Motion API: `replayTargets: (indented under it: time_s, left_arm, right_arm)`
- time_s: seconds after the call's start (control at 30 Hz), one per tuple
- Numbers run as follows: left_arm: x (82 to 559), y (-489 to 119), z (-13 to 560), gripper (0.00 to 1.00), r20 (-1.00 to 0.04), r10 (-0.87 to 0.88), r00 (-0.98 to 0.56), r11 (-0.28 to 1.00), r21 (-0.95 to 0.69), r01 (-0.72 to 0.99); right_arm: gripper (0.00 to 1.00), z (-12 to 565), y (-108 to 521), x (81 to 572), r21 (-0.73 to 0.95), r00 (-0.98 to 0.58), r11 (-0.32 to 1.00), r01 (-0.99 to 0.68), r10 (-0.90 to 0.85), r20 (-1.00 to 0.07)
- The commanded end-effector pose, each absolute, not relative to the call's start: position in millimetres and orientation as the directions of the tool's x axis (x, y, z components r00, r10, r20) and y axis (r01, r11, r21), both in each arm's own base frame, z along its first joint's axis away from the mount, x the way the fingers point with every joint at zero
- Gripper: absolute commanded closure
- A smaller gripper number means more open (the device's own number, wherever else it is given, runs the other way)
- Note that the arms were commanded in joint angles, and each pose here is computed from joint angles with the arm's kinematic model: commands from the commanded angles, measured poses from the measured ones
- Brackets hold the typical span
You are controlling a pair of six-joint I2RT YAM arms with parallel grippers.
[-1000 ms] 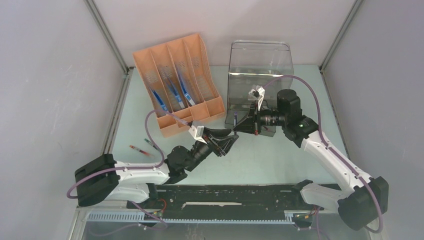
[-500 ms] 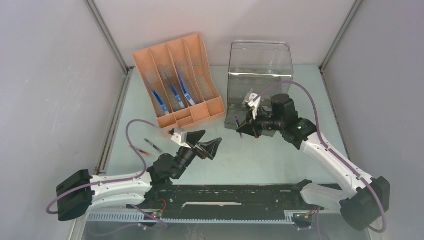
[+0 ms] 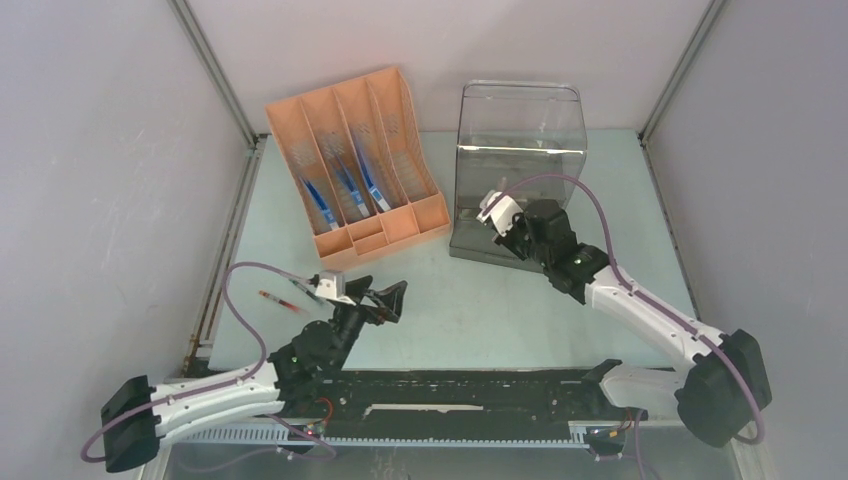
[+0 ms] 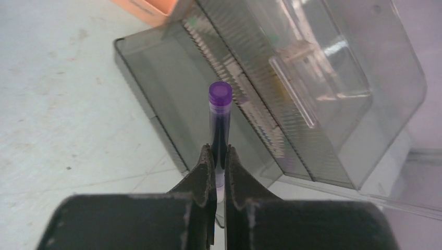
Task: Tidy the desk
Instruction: Place the stationery in the drawer.
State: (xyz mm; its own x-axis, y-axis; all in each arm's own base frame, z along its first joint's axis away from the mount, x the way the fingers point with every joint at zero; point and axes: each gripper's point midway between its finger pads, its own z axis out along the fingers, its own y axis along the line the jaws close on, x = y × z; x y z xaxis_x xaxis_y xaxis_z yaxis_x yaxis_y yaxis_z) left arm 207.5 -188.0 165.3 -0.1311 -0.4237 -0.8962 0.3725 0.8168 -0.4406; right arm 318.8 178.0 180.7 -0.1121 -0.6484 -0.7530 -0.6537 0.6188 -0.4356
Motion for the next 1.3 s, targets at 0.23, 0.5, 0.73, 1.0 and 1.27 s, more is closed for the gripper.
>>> replayTargets:
  time_s: [0.23, 0.5, 0.73, 1.0, 1.27]
  left_arm:
    - [210, -160, 147, 0.00, -0.880, -0.458, -0.122, 0.839, -0.474, 0.268]
    - [211, -158, 146, 0.00, -0.876, -0.467, -0.124, 0.838, -0.483, 0.255]
    - [211, -155, 145, 0.00, -0.871, -0.475, -0.124, 0.836, -0.491, 0.245]
    - [212, -148, 127, 0.00, -0.877, -0.457, -0.149, 0.852, -0.480, 0.208]
    - [217, -140, 108, 0.00, -0.868, -0.450, -0.212, 0.860, -0.485, 0.160]
  right_arm:
    - [1.00, 170, 141, 367, -0.512, -0.194, 0.704, -0.493, -0.662, -0.724]
    - [1.00, 146, 134, 374, -0.509, -0.246, 0.698, -0.503, -0.681, -0.690]
    - [0.86, 132, 135, 374, -0.503, -0.267, 0.685, -0.526, -0.695, -0.668]
    - [0.62, 128, 143, 367, -0.461, -0.275, 0.671, -0.580, -0.694, -0.665]
    - [0.49, 132, 158, 346, -0.403, -0.251, 0.615, -0.678, -0.709, -0.659]
